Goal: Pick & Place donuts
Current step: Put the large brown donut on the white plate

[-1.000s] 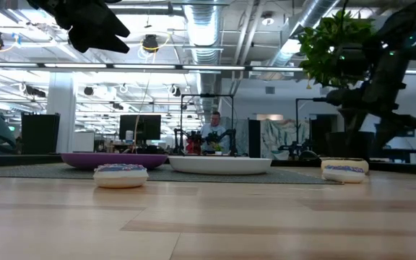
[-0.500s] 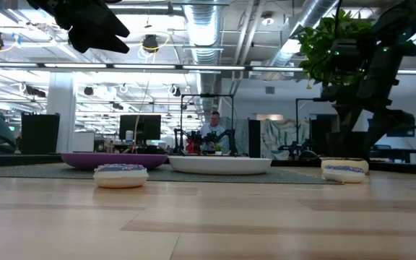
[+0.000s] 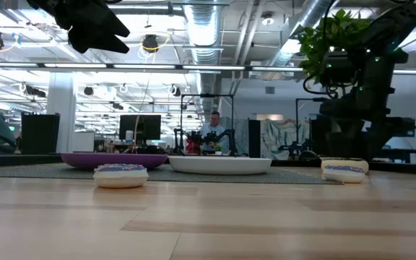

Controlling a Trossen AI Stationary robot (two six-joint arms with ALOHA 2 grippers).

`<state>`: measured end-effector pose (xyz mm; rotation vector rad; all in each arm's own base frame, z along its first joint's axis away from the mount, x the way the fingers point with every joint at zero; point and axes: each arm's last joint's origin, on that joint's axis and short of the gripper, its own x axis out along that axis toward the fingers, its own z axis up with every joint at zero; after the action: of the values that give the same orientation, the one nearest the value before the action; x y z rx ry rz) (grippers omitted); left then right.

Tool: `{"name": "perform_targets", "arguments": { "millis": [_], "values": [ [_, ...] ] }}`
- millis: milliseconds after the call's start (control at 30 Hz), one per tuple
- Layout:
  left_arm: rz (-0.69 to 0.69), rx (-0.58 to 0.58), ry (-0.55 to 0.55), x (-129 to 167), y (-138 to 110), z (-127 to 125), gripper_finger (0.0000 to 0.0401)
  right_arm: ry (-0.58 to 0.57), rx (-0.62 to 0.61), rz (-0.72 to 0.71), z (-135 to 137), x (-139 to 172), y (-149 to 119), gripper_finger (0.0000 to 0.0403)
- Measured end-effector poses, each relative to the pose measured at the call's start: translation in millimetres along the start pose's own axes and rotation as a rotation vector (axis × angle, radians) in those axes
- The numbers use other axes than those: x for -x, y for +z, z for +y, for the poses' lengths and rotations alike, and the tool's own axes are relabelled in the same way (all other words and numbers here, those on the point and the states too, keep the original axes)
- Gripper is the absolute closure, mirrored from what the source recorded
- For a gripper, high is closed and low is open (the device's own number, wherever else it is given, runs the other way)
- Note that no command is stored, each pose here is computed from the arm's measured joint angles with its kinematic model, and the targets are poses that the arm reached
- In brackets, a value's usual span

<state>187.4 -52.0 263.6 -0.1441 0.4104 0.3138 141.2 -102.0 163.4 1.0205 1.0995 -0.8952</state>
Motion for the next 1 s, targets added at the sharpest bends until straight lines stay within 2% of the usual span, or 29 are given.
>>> {"name": "perform_targets", "arguments": {
  "millis": [533,1000],
  "values": [
    [0.000,0.001,0.000,0,0,0,0.0150,-0.045,-0.020,-0.028,-1,0,1,0.0163],
    [0.001,0.015,-0.002,0,0,0,0.0150,-0.107,-0.009,0.047,15,-34,3,0.0172]
  ]
}}
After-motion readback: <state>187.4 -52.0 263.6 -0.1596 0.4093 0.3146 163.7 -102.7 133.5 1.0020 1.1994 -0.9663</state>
